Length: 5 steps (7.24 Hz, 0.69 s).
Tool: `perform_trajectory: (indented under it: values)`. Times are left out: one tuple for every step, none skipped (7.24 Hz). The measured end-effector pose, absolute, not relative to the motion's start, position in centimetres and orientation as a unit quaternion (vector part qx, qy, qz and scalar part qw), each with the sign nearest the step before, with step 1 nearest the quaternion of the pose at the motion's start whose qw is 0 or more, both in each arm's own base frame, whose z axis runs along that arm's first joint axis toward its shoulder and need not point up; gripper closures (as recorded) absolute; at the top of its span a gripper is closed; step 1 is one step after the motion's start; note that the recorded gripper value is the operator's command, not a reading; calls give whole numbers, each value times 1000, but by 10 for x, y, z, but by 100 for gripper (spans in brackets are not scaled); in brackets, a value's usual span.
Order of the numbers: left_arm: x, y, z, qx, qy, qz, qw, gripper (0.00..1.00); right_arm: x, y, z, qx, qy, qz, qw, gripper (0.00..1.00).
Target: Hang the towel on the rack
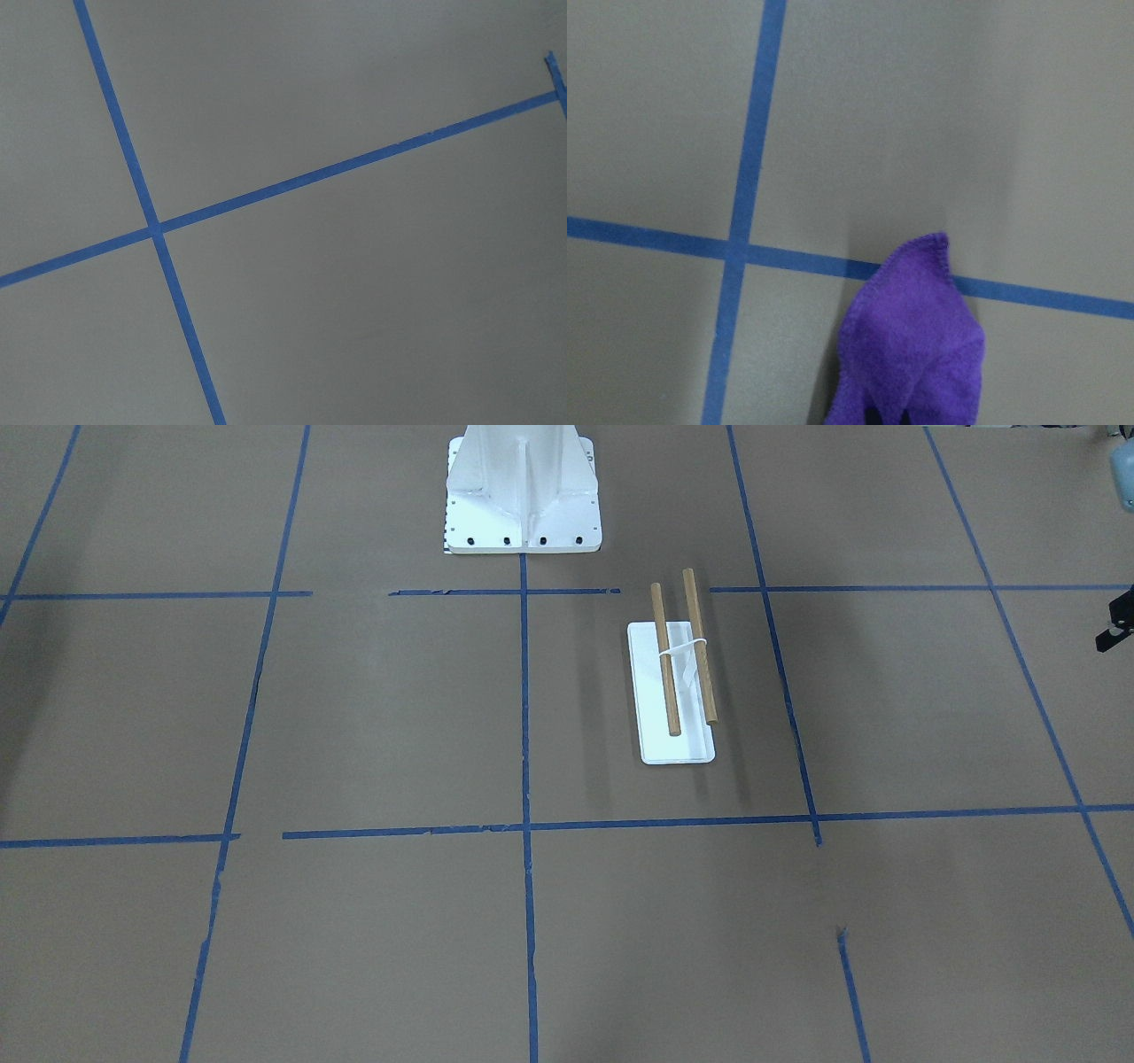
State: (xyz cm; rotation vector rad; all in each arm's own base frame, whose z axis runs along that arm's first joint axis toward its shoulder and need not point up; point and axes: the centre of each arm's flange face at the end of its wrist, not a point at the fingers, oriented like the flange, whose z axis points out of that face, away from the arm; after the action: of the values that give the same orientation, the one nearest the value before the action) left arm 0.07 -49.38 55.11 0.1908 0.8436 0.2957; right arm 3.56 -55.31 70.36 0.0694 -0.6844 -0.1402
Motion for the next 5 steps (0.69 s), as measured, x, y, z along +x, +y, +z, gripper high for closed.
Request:
perform_trajectory:
  values:
    - [1, -494, 549, 94, 407, 144, 897, 0, 47, -532, 657, 61, -341, -66, 936, 100]
    - [1, -496, 545, 98, 407, 145, 896, 0, 52, -509, 598, 86, -342, -67, 933, 100]
    - [2, -501, 537, 104, 407, 147, 896, 0, 52, -488, 535, 104, -344, -61, 931, 100]
    - [3, -511, 525, 111, 407, 145, 895, 0, 45, -470, 475, 117, -352, -46, 928, 100]
    - [5, -523, 506, 123, 405, 142, 895, 0, 28, -459, 425, 127, -371, -33, 920, 100]
